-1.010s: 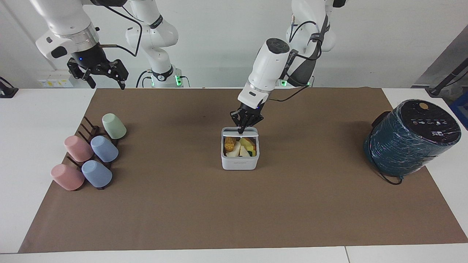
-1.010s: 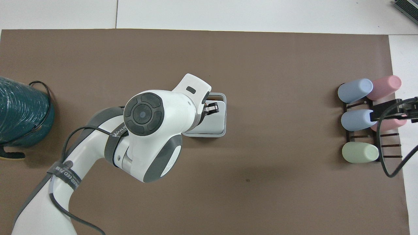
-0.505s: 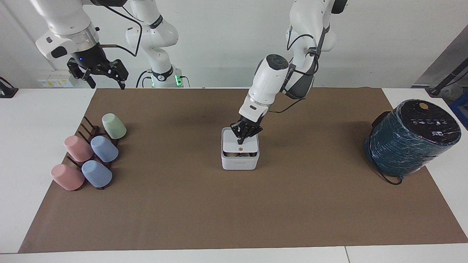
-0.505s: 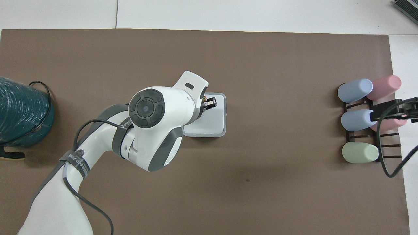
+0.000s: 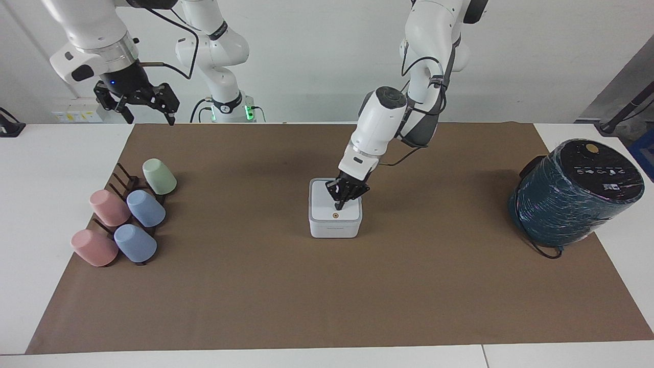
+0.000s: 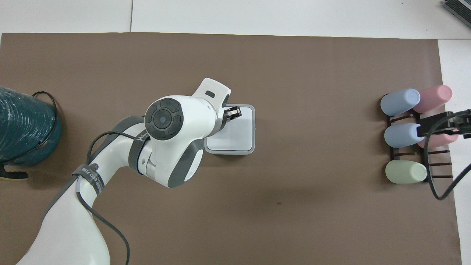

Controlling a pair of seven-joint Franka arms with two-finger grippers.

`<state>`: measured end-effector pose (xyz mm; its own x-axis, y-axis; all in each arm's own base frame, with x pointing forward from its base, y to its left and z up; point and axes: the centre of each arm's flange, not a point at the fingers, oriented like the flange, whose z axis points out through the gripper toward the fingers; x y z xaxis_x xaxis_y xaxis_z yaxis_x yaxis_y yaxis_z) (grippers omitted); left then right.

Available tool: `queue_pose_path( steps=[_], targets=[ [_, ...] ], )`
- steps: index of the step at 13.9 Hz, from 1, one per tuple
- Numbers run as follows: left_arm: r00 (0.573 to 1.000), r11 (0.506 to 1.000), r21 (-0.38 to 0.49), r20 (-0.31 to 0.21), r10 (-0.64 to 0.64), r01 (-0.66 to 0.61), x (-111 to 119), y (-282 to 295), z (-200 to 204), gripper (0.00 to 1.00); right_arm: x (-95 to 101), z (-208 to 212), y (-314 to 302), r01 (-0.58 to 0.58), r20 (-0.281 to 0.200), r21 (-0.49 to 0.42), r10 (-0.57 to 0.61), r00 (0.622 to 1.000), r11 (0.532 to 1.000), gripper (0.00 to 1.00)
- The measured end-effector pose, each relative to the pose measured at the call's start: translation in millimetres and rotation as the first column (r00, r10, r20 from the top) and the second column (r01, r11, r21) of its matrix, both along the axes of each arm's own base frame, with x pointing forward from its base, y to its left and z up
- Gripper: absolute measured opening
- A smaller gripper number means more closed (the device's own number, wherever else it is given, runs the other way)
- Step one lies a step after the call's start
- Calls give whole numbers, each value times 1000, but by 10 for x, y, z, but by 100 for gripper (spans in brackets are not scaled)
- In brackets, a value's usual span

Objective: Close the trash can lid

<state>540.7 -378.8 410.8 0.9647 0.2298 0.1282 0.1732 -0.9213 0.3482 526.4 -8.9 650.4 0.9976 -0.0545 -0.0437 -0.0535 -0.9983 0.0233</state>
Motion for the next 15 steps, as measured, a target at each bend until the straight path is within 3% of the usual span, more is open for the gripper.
queue_pose_path(
  steps=[5,7,11,15],
  targets=[
    [1000,1000,0,-2,0,0,9,-5,10,1,0,0,0,0,0,0,0,1000,1000,100],
    [1000,1000,14,-29,-3,4,61,4,98,1,0,0,0,0,0,0,0,1000,1000,100],
    [995,998,51,-92,27,-22,368,316,613,1,0,0,0,0,0,0,0,1000,1000,100],
    [991,988,157,-132,16,5,739,1169,1045,1,0,0,0,0,0,0,0,1000,1000,100]
  ],
)
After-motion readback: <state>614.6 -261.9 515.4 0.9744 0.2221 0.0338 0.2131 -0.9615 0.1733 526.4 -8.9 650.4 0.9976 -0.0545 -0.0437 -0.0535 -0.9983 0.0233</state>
